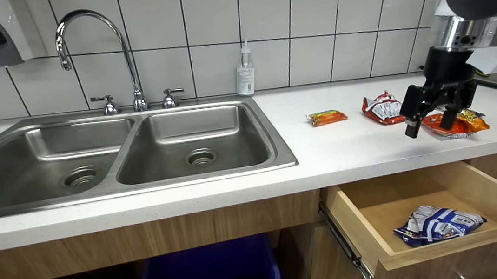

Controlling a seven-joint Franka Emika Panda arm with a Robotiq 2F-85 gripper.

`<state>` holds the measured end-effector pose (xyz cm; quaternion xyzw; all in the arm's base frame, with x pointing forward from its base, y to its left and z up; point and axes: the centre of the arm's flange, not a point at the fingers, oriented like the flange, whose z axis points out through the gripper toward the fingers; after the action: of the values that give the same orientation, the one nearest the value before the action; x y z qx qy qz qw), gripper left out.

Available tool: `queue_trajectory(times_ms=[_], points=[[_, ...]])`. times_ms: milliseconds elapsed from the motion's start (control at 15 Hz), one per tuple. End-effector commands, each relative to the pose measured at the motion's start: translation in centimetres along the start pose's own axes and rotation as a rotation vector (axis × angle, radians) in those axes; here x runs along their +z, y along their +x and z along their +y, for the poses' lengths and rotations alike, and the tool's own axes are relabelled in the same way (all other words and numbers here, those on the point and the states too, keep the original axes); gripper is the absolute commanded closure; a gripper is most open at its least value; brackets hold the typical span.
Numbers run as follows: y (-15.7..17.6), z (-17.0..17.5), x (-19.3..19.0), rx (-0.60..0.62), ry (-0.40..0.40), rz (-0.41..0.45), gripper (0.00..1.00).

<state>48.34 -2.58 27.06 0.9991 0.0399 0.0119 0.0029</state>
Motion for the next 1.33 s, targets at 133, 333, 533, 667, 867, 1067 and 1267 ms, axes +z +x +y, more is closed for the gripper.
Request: queue_trajectory(times_ms=[133,333,533,667,867,1067,1267], points=[[0.0,1.8,-2.0,0.021,-0.019,0.036,0.00],[0.5,3.1,-2.5,0.043,-0.020,0.049,0.00],[1.0,4.7,-3.0,0.069,-0.021,0.061,0.00],[1.3,5.9,-3.5,0.089,-0.023,0.072,0.00],[1.8,7.7,-4.2,0.123,-0.027,0.091,0.00],[2.2,9.4,-5.6,0.159,-0.031,0.111,0.00],[3.1,11.4,-6.2,0.207,-0.042,0.145,0.00]])
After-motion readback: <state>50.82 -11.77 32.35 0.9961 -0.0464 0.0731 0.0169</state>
